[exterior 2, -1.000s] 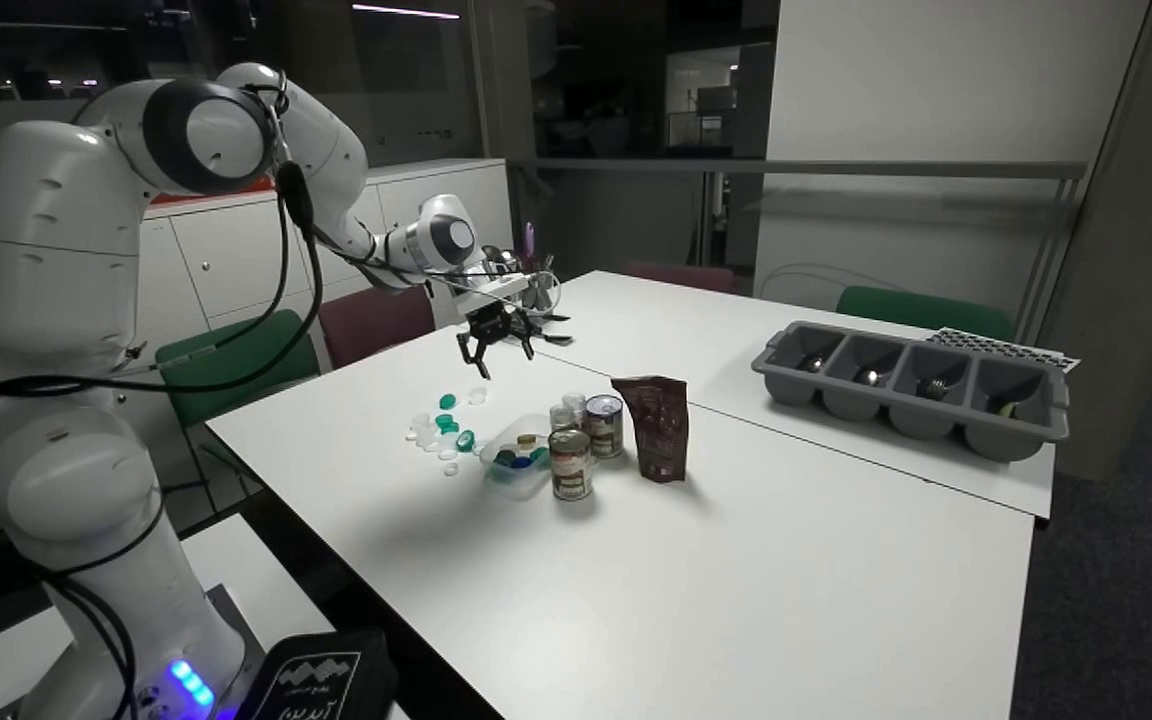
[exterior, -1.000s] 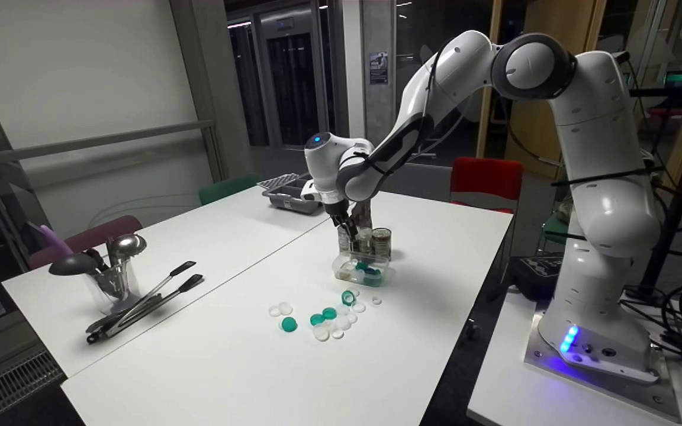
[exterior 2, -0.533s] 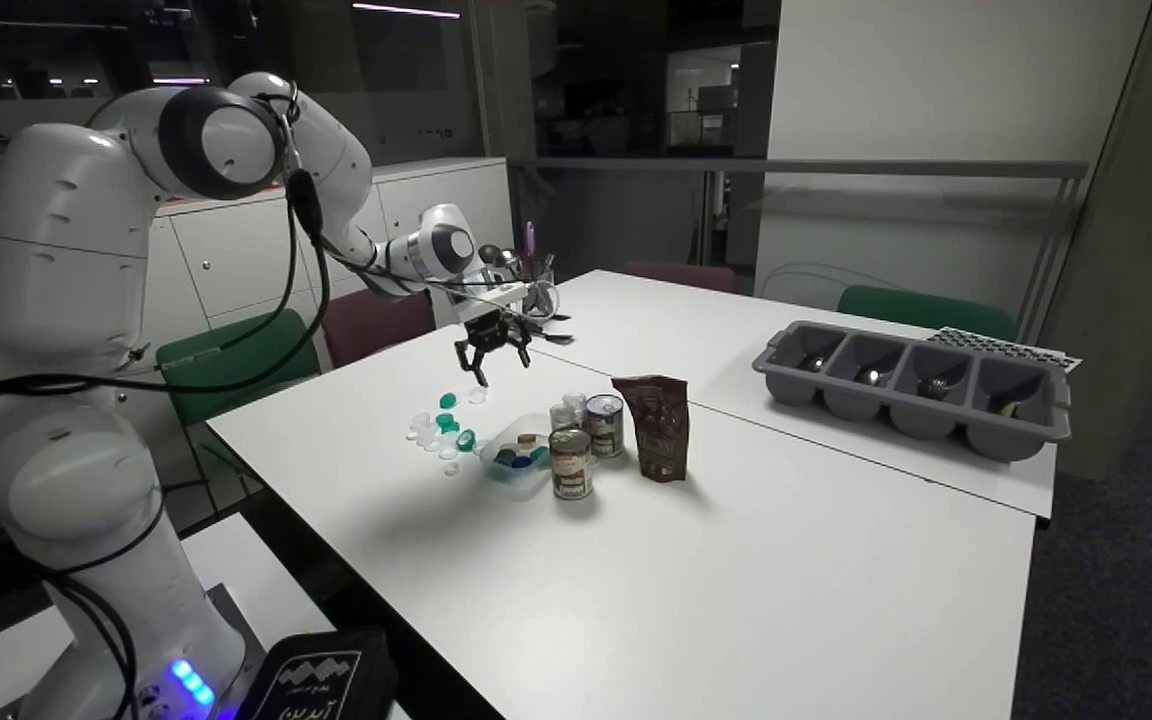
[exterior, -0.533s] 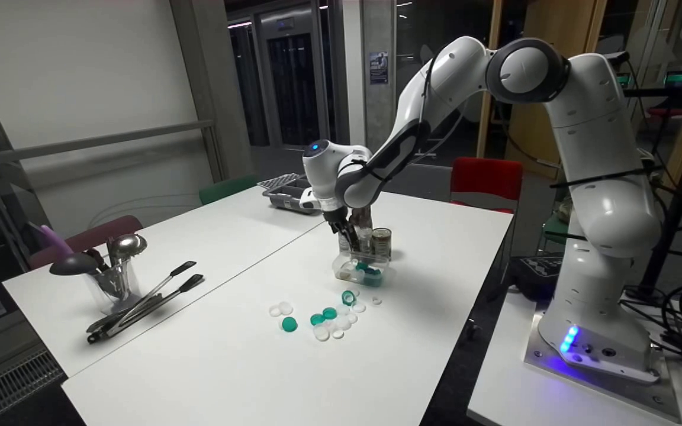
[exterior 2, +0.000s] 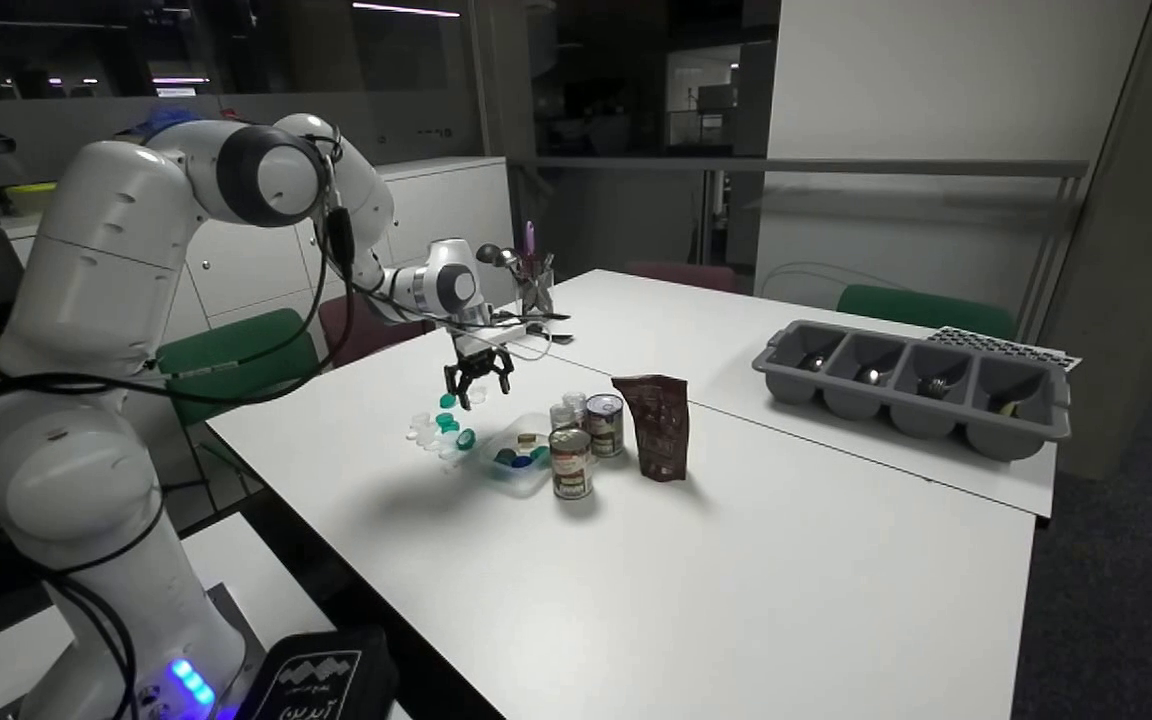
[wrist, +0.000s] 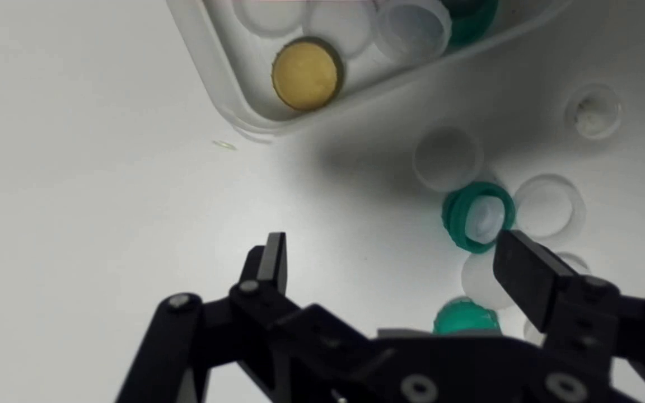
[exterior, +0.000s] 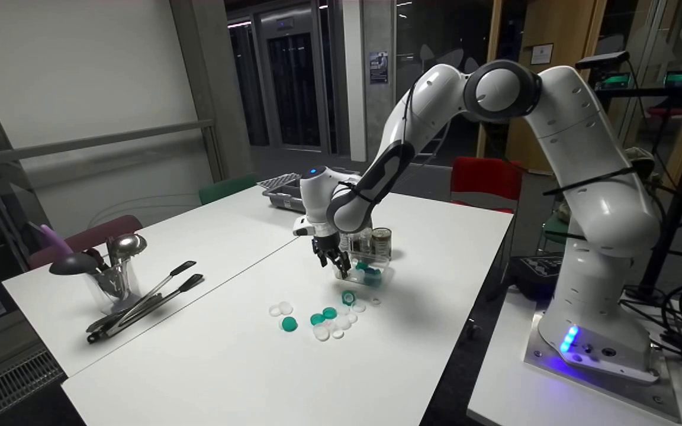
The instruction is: Place some white and green objects from the table in the clear container.
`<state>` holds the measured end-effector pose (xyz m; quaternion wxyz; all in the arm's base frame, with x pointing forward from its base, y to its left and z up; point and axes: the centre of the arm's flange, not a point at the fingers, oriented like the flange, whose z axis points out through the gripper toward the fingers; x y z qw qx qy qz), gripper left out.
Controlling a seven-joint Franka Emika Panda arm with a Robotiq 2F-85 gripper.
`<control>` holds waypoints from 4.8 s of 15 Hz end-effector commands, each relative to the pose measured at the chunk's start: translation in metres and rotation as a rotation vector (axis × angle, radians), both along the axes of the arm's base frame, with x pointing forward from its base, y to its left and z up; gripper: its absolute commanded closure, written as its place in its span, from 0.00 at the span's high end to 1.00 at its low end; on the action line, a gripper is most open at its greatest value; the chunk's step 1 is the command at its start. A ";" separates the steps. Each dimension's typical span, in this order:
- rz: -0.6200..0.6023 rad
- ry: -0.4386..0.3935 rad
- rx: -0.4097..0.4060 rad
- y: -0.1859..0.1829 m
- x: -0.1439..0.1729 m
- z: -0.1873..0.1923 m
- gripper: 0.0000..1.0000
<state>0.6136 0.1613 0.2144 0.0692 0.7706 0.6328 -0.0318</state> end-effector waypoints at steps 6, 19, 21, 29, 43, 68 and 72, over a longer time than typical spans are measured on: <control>-0.081 0.066 0.079 0.008 -0.008 -0.007 1.00; -0.190 0.105 0.031 -0.005 -0.006 -0.045 1.00; -0.188 0.093 0.016 -0.005 -0.006 -0.048 0.75; -0.190 0.086 -0.001 -0.002 -0.008 -0.048 0.22; -0.280 -0.048 -0.088 0.017 -0.039 0.010 0.01; -1.343 -0.134 0.025 -0.132 -0.099 0.047 0.01; -1.404 -0.162 0.036 -0.134 -0.088 0.046 0.01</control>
